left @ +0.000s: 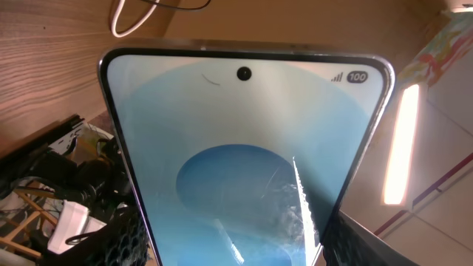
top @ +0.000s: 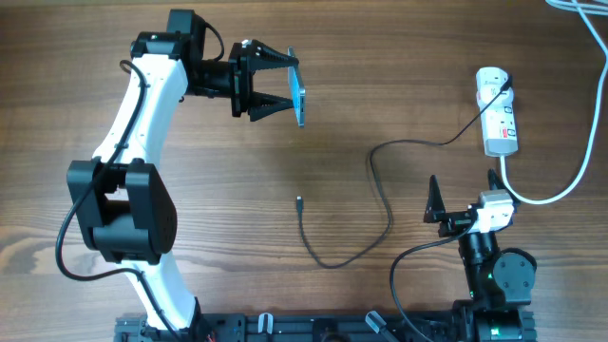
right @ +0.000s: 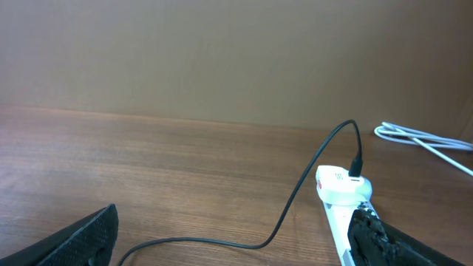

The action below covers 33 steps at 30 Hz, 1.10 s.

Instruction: Plug charger to phone and switch on socket

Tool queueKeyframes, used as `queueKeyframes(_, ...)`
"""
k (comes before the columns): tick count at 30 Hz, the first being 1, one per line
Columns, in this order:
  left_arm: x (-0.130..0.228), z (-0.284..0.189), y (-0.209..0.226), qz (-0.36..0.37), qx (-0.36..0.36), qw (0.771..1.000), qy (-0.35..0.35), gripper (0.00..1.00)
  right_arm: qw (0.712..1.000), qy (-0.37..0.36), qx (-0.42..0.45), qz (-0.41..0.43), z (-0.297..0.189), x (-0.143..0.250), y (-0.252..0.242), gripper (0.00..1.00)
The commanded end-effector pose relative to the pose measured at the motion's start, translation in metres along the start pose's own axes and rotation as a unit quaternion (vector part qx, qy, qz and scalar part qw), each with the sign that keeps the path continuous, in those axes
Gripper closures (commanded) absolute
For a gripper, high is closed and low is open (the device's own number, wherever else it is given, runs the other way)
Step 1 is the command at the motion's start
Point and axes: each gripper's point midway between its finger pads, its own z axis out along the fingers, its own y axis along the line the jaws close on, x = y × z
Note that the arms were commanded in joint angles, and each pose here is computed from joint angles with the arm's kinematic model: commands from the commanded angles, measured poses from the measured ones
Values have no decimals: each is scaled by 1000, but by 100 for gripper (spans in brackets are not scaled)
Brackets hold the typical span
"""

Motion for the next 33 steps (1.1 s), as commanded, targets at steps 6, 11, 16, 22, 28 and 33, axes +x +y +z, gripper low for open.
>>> queueKeyframes(6,20,-2,-22,27,23,999,16,30,1000,-3,3,-5,0,-1,-1,0)
queueKeyframes(11,20,-2,-22,12,23,1000,16,31,999,-4,-6,44,0,-2,2,0)
queueKeyframes(16,20,-2,-22,12,23,1000,16,32,941,-1,-17,337,0,-3,6,0)
queueKeyframes(22,20,-2,-22,12,23,1000,16,32,901,-100,-194,376,-24,-92,46,0)
queueKeyframes(28,20,-2,-22,10,23,1000,16,32,969,19,-148,196,-37,-152,46,0)
queueKeyframes(33,20,-2,-22,4,23,1000,16,32,926,185,-242,224,-26,-171,80,0)
